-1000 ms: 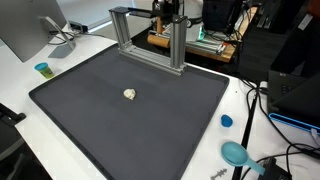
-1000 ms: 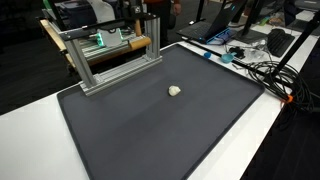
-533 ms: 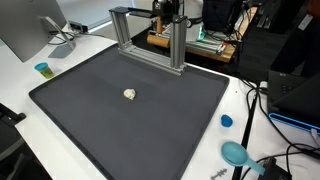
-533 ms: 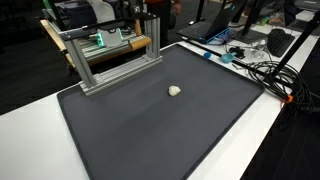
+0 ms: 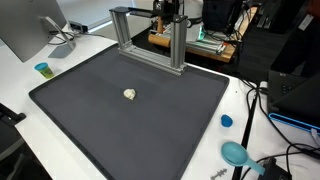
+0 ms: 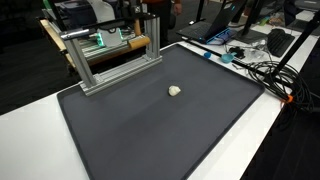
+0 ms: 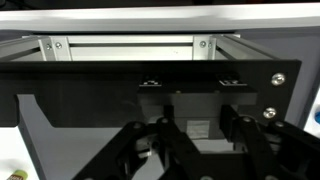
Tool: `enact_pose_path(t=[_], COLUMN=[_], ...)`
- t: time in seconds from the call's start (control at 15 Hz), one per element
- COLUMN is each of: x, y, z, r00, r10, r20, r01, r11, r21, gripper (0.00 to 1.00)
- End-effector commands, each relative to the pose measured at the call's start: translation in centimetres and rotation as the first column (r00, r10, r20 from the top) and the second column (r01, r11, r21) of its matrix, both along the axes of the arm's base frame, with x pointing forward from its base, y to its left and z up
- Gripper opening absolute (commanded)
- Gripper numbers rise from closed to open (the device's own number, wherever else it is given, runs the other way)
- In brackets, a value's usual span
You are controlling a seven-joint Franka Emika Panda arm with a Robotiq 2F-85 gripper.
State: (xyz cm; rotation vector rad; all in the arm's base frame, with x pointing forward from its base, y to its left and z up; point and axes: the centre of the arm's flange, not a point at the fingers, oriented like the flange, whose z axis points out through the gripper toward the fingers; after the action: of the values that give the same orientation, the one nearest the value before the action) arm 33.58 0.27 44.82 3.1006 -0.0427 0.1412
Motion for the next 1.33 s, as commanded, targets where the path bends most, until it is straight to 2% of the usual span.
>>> enact_pose_path(t=[0.0,0.13,0.4,0.8,0.93,1.2,1.27], x=[0.3,0.5,2.5,10.7,14.1,18.1,15.0], y=[0.8,0.9,1.0,2.3,3.4,5.6,4.6], z=[0.0,0.0,1.7,6.8,7.8,8.1,6.6], r00=[0.998,0.999,0.993,0.955,0.951,0.965,0.962], r10=[0.028,0.009,-0.071,-0.098,-0.09,-0.107,-0.089], r20=[-0.055,-0.034,0.093,0.279,0.297,0.239,0.26], r01=[-0.027,-0.008,0.066,0.097,0.093,0.105,0.084], r11=[0.999,0.999,0.996,0.995,0.996,0.994,0.996], r21=[0.018,0.035,0.054,0.02,0.005,0.02,0.028], gripper=[0.21,0.21,0.21,0.21,0.21,0.21,0.46])
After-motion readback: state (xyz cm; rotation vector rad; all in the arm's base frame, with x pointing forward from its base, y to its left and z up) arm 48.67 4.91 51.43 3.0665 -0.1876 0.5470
